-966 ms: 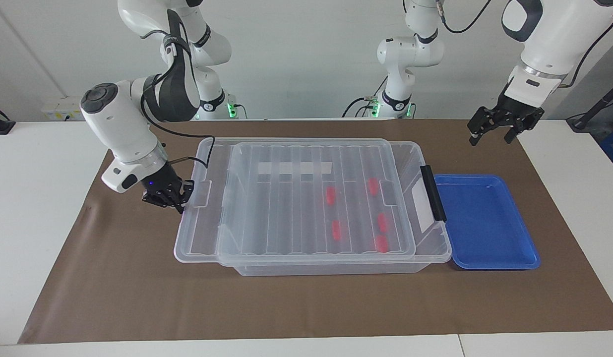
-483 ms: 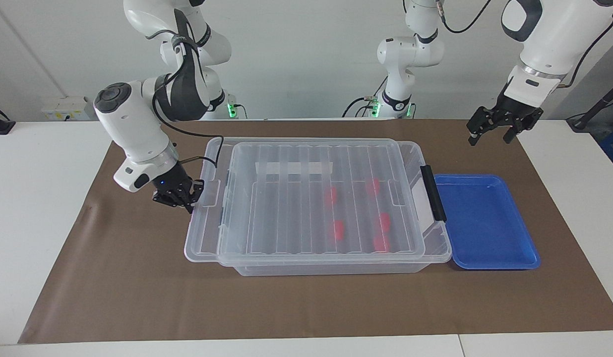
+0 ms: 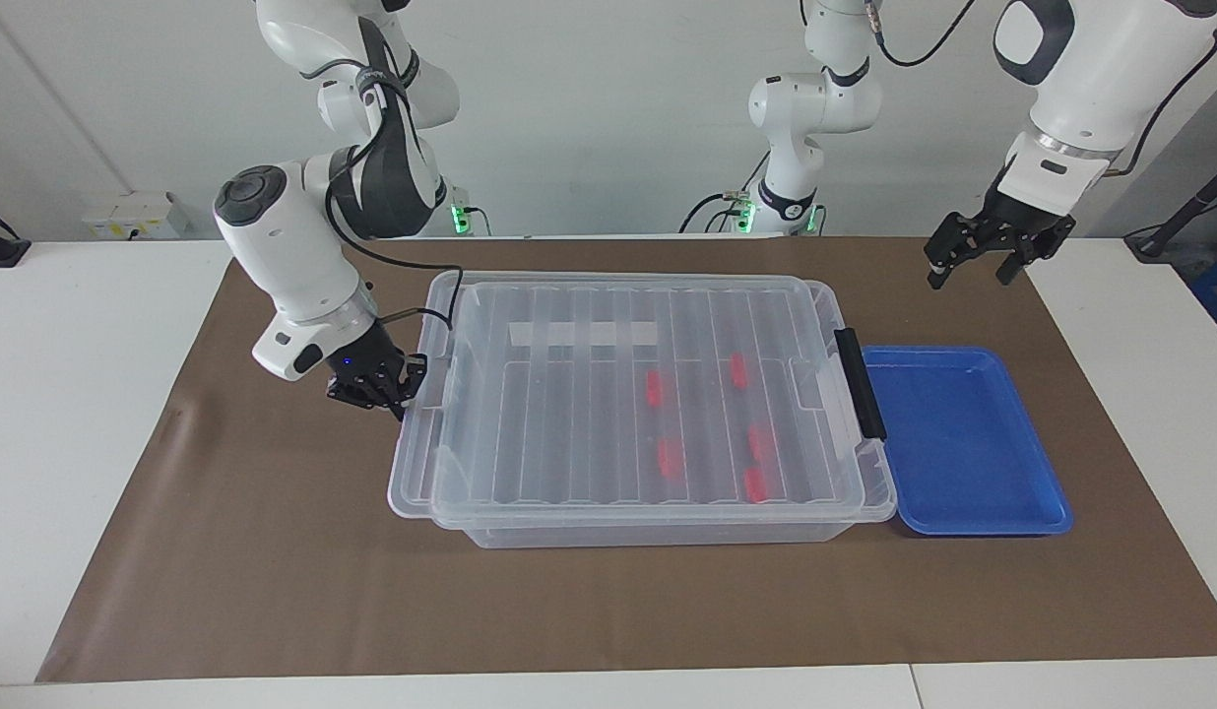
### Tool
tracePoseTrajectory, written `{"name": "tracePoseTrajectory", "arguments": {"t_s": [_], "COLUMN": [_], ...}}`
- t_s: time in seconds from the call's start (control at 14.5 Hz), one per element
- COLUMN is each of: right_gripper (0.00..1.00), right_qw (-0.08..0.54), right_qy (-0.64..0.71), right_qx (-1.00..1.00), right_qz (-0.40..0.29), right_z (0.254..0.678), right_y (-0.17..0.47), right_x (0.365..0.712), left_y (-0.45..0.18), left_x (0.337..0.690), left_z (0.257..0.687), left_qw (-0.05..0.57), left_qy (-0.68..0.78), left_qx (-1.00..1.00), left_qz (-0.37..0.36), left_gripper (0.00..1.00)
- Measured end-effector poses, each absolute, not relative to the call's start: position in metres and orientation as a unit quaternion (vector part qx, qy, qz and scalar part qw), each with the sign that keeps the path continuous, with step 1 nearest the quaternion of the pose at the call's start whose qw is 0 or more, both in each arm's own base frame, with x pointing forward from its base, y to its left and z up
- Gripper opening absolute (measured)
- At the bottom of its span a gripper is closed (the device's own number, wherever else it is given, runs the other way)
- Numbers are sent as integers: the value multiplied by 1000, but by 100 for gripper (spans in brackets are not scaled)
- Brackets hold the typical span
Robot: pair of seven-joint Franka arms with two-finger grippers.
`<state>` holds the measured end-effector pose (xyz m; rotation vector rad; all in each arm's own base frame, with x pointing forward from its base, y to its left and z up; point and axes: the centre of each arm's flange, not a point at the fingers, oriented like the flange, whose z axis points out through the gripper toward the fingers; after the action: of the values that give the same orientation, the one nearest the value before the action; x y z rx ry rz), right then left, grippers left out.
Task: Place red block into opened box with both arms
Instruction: 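Slide the clear lid back over the box with the right gripper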
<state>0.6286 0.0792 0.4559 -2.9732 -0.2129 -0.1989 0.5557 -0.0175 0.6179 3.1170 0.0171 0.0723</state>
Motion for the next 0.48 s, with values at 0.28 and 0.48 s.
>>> {"name": "tracePoseTrajectory", "arguments": {"t_s": [0.28, 0.48], "right_gripper": [1, 1], "right_qw": [77, 94], "right_qy": [-72, -71], "right_qx": [-992, -991], "right_qz": [-66, -64], "right_z": [456, 454], "right_y": [80, 92], "right_x": [628, 626], "left_y": [-17, -17], "left_x": [553, 552], "left_z": [617, 617], "left_qw": [12, 12], "left_qy": [5, 5], "left_qx": [1000, 1000], "left_qz": [21, 20], "left_gripper": [100, 100]}}
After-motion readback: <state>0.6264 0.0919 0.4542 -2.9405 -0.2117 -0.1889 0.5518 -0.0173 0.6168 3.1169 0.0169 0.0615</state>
